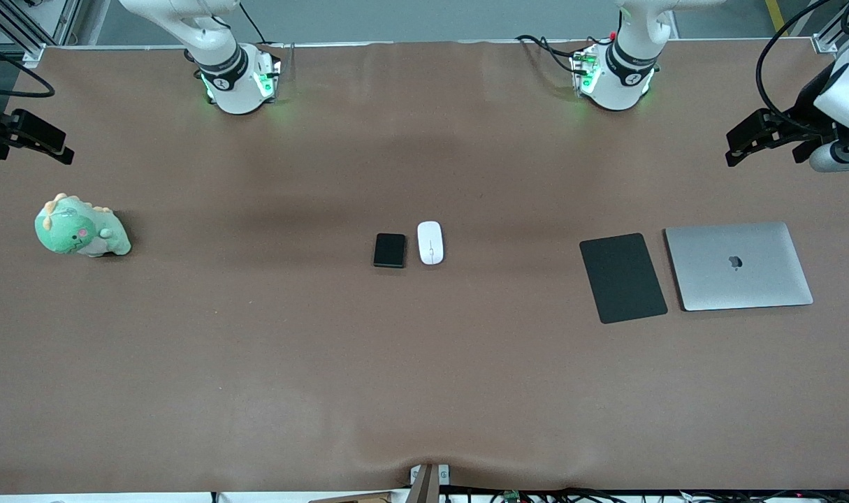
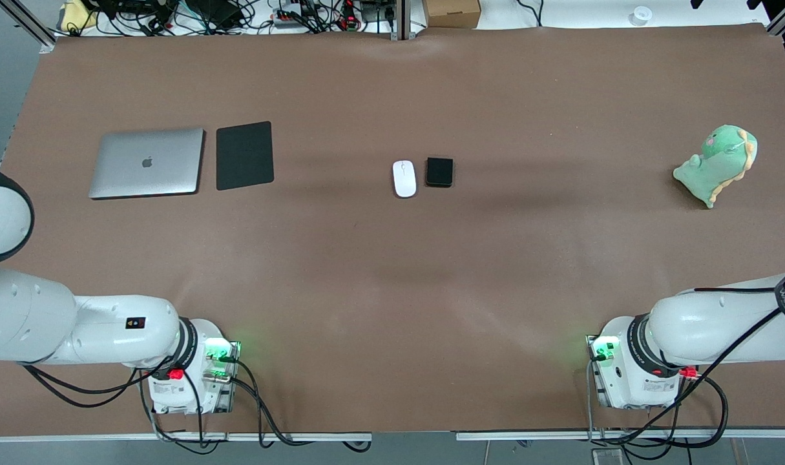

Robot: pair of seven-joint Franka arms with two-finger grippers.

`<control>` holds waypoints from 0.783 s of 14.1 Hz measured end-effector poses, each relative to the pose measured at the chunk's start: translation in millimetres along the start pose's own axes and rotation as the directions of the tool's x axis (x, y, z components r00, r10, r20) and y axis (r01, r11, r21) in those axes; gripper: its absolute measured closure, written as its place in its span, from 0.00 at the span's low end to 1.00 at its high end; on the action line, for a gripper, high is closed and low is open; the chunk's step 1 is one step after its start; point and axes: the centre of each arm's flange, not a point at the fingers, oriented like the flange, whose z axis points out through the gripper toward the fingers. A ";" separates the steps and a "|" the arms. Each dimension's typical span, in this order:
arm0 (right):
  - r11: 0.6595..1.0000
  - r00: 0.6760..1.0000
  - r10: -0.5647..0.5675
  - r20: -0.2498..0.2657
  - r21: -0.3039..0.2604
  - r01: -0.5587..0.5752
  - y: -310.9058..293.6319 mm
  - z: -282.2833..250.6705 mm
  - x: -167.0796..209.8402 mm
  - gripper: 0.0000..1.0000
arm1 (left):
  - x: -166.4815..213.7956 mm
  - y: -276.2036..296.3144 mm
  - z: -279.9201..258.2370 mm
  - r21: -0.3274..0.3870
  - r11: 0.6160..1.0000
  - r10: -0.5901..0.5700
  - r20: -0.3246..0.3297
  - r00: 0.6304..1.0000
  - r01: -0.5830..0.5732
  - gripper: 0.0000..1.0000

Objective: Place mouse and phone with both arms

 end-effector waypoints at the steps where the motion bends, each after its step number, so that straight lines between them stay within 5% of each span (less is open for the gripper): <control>1: 1.000 1.000 0.000 0.000 0.000 0.000 0.0 0.0 0.0 0.00 | 0.0 0.0 -0.1 0.000 1.000 0.000 0.000 1.000 0.000 0.00; 11: 1.000 1.000 -0.001 0.002 0.000 0.001 -0.8 0.2 -0.2 0.00 | -0.9 6.1 0.4 0.001 1.000 0.011 0.002 1.000 -0.011 0.00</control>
